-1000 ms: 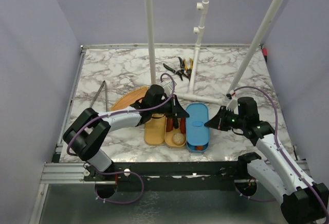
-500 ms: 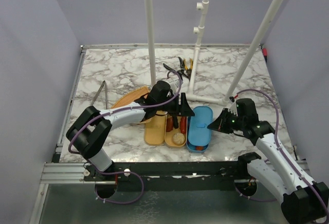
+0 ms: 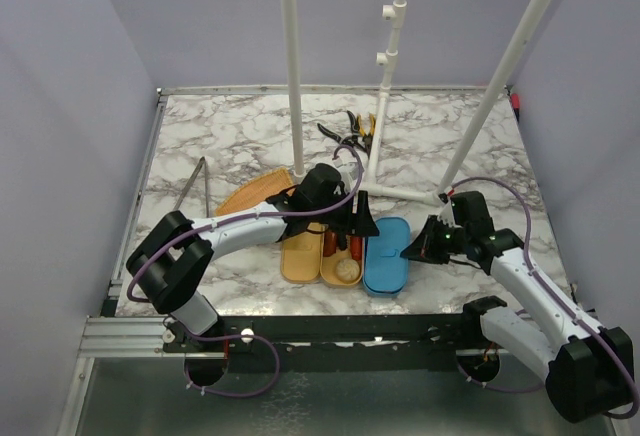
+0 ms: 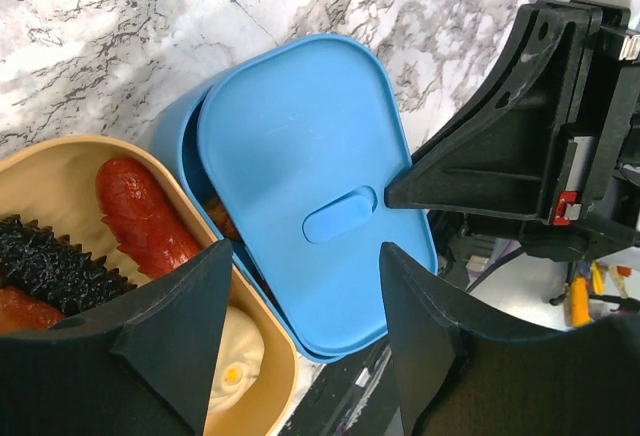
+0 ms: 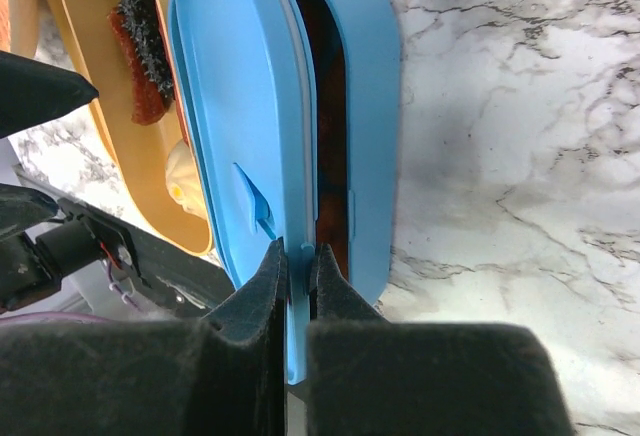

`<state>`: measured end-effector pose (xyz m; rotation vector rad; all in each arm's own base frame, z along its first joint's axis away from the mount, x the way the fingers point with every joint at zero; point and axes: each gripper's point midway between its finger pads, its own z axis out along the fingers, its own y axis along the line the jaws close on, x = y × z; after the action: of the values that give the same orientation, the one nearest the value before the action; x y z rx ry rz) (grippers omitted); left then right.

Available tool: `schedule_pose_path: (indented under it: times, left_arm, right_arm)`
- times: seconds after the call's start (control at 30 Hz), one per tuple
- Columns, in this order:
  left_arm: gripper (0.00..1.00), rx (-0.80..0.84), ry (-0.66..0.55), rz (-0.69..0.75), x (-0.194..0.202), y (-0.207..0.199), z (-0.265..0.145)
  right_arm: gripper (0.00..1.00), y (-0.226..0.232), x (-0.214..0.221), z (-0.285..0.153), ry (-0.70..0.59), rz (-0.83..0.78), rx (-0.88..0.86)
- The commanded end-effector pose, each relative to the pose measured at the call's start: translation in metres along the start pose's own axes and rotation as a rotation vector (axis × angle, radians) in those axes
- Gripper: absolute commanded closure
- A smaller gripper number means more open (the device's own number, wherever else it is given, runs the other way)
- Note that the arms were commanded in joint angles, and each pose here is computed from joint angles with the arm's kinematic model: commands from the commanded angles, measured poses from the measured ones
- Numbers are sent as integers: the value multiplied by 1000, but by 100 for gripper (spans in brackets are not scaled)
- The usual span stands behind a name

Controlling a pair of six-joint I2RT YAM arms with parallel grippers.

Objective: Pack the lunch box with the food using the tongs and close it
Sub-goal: Close the box lid on the packing box.

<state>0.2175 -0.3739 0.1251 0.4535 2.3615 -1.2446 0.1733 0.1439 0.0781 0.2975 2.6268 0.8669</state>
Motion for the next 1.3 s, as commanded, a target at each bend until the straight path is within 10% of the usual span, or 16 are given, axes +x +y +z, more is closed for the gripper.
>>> schedule_pose_path:
  times: [0.0, 1.27]
  left_arm:
    - [38, -70, -22, 74, -7, -3, -3]
    - [39, -119, -37, 99, -7, -6, -14]
  right_arm:
    - [99, 4, 2, 4, 24, -15, -32]
    - [99, 21, -8, 5, 38, -45, -88]
